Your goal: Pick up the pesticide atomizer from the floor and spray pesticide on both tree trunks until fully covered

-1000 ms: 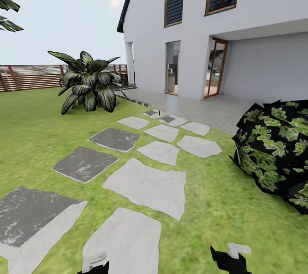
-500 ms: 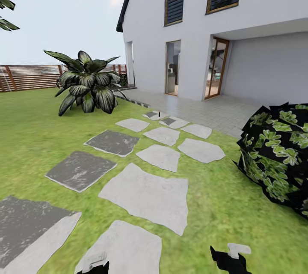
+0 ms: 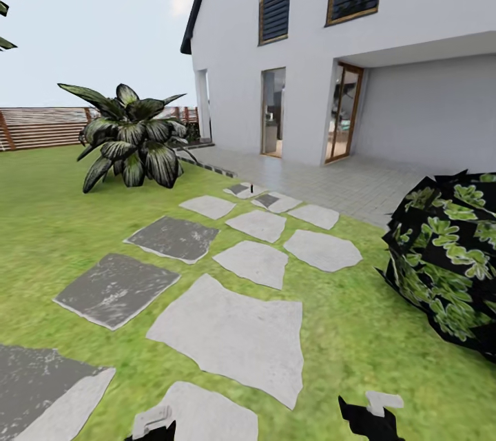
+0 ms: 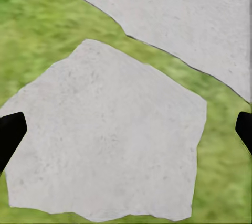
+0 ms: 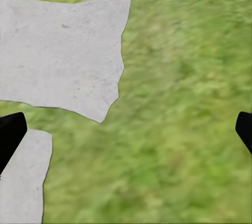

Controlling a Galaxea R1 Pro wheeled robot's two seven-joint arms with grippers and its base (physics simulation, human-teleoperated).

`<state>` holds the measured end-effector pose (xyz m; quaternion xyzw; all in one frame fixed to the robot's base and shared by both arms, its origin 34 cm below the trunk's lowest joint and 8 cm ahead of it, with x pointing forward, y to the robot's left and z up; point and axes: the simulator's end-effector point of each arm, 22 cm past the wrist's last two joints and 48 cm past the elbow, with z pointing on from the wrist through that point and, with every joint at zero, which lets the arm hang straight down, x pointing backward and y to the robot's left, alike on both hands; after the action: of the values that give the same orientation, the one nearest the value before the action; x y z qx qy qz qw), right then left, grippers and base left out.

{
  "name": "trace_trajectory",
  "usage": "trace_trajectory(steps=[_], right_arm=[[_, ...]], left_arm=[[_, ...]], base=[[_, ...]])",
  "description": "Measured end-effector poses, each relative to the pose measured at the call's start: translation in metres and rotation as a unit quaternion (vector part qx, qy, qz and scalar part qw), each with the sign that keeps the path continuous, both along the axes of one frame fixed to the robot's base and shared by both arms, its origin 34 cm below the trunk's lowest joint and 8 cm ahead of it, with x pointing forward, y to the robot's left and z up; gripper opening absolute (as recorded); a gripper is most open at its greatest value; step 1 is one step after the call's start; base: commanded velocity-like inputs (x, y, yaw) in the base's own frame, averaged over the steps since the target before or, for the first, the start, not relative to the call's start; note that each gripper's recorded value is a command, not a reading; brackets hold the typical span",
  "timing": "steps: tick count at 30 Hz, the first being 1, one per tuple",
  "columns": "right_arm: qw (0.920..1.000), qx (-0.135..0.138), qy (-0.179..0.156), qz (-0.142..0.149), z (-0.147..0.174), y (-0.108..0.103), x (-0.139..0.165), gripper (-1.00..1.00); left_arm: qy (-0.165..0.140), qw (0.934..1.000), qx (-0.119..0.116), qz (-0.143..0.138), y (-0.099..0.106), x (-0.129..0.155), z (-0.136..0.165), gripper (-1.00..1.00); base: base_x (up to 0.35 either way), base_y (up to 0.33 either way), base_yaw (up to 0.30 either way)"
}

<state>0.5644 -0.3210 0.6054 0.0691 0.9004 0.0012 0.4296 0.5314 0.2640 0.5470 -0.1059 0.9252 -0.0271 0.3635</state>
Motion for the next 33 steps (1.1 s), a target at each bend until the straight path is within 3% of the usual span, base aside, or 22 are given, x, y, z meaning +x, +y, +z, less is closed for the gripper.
trace_trajectory(steps=[33], right_arm=[[1.0,0.0,0.001,0.0,-0.0016,-0.0007,0.0008,1.0]], left_arm=[[0.001,1.0,0.0,0.0,0.0,0.0006,-0.0016,1.0]], base=[[0.335,0.0,-0.029]])
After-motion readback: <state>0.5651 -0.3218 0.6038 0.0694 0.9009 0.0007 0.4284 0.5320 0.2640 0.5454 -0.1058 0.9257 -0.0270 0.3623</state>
